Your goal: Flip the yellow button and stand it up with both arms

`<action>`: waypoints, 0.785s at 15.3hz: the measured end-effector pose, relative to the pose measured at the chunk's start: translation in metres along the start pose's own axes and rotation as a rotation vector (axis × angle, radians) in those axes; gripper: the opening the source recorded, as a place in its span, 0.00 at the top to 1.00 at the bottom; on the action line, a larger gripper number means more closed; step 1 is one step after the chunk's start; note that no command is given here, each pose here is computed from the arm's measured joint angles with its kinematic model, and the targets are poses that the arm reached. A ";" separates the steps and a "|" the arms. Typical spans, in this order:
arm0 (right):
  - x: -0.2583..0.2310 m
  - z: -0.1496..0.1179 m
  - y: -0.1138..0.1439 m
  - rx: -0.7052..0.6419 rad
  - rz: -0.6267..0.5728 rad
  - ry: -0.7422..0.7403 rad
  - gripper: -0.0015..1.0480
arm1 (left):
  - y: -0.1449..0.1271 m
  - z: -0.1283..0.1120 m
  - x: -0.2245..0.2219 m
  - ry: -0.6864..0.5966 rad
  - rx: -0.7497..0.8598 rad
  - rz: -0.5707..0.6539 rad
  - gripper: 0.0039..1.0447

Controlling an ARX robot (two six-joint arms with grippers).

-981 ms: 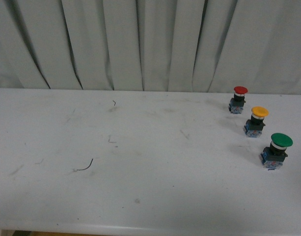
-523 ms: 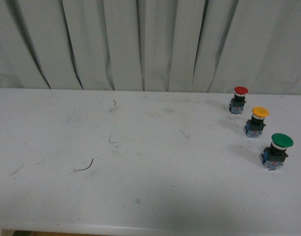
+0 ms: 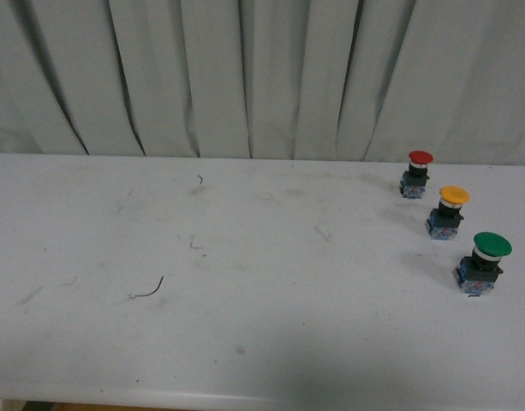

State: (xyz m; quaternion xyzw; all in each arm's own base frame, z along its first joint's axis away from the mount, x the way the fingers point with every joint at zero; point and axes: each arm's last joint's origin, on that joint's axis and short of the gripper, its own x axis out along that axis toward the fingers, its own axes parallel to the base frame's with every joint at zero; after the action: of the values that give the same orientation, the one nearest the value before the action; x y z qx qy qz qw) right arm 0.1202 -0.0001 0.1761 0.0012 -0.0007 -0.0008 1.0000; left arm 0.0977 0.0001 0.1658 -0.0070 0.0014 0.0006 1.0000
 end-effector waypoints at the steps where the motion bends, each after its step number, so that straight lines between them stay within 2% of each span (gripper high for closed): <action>1: -0.001 -0.004 0.000 0.000 0.000 -0.024 0.98 | 0.000 0.000 0.000 0.000 0.000 0.000 0.06; 11: -0.022 -0.011 0.000 0.000 0.001 0.017 0.98 | 0.000 0.000 0.000 0.000 0.000 0.001 0.06; 12: -0.023 -0.006 0.000 0.000 0.002 -0.025 0.98 | 0.000 0.000 0.000 0.000 0.000 0.000 0.06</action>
State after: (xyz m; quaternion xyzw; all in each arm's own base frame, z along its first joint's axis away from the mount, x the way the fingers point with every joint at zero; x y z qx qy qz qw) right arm 0.0969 0.0000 0.1700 0.0012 -0.0133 0.0000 0.9999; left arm 0.0977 0.0001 0.1657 -0.0070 0.0016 0.0004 1.0000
